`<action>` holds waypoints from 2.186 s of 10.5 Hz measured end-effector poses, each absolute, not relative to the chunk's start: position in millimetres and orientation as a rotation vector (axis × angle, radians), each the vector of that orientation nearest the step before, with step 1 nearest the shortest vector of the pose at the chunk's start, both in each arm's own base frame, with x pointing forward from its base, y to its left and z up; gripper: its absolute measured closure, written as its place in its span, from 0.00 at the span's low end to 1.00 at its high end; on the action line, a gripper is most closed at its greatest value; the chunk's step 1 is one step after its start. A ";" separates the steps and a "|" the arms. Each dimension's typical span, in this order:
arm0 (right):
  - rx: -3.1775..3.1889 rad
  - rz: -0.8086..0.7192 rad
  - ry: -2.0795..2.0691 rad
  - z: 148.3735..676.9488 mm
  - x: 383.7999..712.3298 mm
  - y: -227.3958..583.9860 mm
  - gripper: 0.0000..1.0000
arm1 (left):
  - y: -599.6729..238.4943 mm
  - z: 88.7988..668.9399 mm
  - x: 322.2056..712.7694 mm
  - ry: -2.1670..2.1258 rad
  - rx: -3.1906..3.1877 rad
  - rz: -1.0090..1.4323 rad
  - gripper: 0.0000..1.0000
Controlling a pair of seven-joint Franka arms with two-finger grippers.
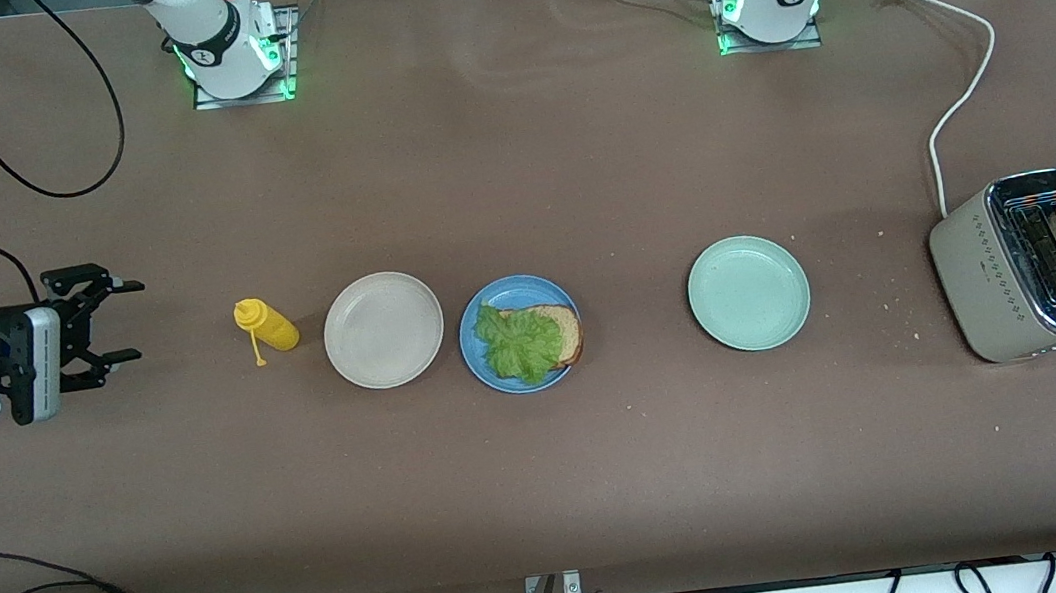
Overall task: Make sandwich in blue plate with both arms
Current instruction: 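Lift the bread with the left gripper while the right gripper withdraws, then carry the bread slice over the blue plate with the left gripper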
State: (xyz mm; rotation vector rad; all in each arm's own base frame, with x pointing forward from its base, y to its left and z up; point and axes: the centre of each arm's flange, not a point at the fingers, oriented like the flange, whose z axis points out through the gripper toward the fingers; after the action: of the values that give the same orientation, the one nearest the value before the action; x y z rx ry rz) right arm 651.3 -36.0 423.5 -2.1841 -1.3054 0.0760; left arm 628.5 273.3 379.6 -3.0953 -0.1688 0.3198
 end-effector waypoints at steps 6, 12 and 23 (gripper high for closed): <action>-2.523 0.254 -1.084 490.4 643.6 23.6 0.00 | 247.4 498.5 606.0 -0.027 -3.114 0.244 0.92; -2.828 0.454 -0.744 561.0 600.2 26.2 0.00 | 176.9 534.0 613.9 0.221 -3.132 0.189 0.92; -3.051 0.262 -0.190 542.0 522.4 5.9 0.00 | -138.6 492.7 644.6 0.316 -3.339 0.205 0.92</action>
State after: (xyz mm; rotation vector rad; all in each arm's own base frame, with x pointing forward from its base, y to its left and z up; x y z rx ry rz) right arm 522.4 5.9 542.0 -3.0509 -0.1903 0.2624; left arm 644.6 -138.6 492.7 -3.3395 0.3157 0.2053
